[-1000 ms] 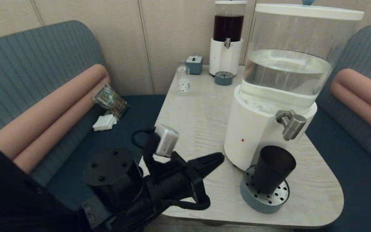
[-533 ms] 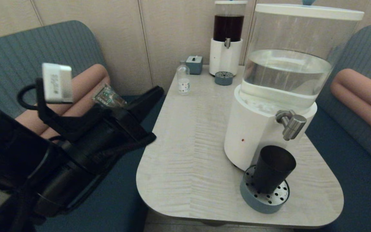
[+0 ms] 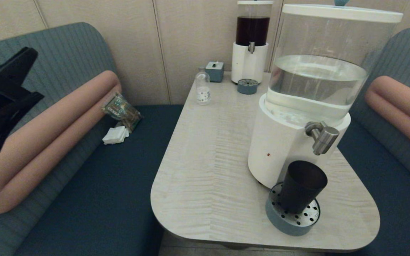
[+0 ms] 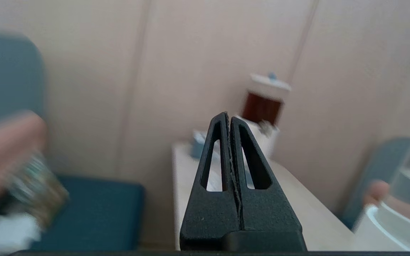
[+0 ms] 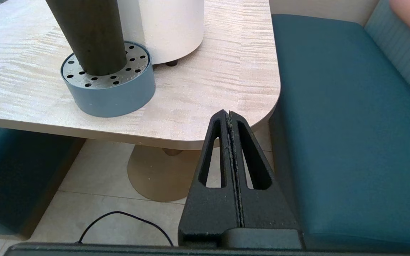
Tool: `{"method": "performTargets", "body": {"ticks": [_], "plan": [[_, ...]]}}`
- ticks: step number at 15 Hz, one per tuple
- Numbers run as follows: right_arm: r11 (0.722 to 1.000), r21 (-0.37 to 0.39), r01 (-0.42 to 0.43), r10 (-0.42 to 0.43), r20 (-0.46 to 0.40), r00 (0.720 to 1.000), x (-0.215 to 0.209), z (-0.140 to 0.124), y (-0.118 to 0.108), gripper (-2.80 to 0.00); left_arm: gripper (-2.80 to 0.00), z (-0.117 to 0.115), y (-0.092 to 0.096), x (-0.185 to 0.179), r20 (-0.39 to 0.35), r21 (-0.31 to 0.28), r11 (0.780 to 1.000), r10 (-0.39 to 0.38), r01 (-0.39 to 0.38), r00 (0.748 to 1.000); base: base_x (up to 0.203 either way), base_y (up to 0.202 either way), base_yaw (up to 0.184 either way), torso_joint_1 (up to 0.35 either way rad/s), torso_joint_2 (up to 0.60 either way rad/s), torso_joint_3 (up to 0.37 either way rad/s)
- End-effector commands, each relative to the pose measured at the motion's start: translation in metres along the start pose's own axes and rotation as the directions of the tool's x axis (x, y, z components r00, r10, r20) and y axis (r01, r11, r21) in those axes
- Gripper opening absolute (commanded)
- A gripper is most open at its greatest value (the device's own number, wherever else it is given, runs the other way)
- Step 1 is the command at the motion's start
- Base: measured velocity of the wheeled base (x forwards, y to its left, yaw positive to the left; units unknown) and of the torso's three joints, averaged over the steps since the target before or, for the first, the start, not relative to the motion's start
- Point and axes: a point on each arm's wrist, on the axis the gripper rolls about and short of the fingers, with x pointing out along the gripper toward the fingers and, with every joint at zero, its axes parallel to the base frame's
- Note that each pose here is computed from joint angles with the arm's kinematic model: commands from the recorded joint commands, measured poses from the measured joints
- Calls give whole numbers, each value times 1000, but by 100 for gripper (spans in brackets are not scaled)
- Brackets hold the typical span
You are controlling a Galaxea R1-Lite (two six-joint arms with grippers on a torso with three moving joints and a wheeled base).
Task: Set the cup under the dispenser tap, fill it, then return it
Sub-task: Turn on the faucet
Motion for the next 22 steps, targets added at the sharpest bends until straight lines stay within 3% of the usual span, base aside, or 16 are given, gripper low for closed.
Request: {"method": "performTargets", "body": {"ticks": [1,6,11,18,22], "plan": [[1000,0,-1,1,1,1000,0,0,0,-280,-280,35,-6,-27,103,39,999,-1,-3,995,0,0,0,0,0,0],[1000,0,-1,1,1,1000,0,0,0,-280,-280,70,-25,-89,73,53,998,14,-18,997,0,0,0,0,0,0],[1000,0,-1,1,1,1000,0,0,0,-280,-280,77,-33,-134,20,47,999,24,-25,1000,0,0,0,0,0,0],[1000,0,-1,1,1,1000,0,0,0,-280,-280,66,-43,-221,-159,-2,996,-93,94,983,0,0,0,0,0,0],[1000,0,1,-1,1,1000,0,0,0,-280,-280,49,-40,-254,-147,19,993,-109,113,983,0,0,0,0,0,0]]}}
